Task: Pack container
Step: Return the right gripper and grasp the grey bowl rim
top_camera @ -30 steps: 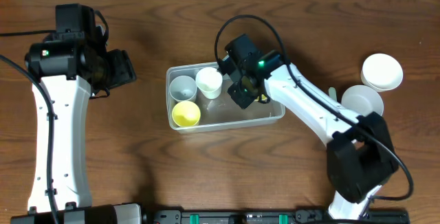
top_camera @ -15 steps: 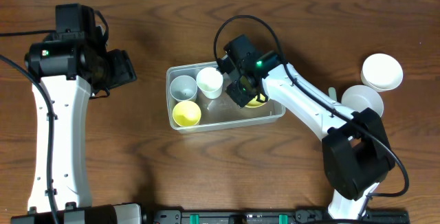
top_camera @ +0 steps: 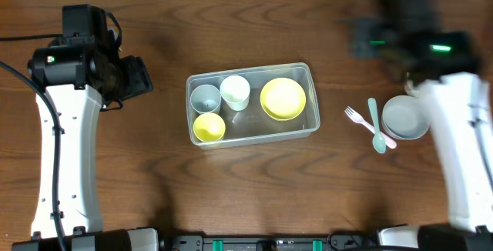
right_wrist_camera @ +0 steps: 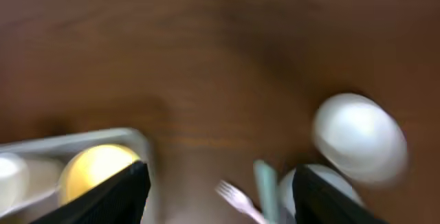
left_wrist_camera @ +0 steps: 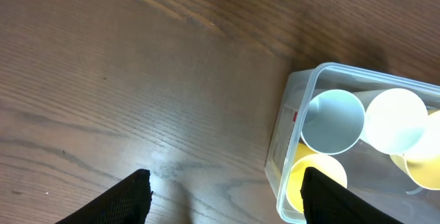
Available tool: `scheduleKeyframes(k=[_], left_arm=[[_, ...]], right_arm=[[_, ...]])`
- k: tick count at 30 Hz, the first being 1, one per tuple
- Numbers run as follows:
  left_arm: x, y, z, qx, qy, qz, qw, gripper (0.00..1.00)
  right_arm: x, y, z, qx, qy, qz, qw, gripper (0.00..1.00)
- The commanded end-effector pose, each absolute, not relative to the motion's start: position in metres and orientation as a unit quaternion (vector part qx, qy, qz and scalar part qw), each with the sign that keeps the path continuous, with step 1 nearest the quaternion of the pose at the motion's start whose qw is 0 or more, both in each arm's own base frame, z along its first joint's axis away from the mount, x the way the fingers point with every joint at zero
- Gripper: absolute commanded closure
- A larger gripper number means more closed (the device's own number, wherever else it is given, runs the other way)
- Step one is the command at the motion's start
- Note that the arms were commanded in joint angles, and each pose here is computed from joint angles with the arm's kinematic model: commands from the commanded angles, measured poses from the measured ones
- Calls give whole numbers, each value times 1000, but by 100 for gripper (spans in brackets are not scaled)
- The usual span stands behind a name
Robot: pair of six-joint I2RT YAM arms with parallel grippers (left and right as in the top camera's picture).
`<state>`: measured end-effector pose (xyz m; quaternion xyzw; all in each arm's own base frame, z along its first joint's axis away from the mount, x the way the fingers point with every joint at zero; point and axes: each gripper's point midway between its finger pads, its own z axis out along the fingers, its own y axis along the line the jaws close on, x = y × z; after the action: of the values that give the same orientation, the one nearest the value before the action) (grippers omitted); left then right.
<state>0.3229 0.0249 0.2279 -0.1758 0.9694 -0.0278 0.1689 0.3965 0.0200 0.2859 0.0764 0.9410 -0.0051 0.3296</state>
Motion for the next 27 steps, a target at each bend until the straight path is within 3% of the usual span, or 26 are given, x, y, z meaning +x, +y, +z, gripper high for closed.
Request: scheduleKeyframes(k=[1, 11, 18, 21, 27], left_arm=[[321, 25, 226, -177, 970, -30, 163, 29], [321, 25, 226, -177, 970, -30, 163, 29], [321, 25, 226, -177, 970, -30, 163, 29], [321, 25, 226, -177, 970, -30, 162, 29], [321, 25, 226, -177, 970, -30, 162, 29]], right_arm=[[384, -26, 232, 208, 949, -18, 238, 32], [343, -61, 87, 262, 962, -25, 68, 33], [327, -59, 28, 261, 965, -32, 10, 37], [326, -59, 22, 260, 965, -33, 4, 48], [331, -59, 23, 261, 965, -32, 14, 87]])
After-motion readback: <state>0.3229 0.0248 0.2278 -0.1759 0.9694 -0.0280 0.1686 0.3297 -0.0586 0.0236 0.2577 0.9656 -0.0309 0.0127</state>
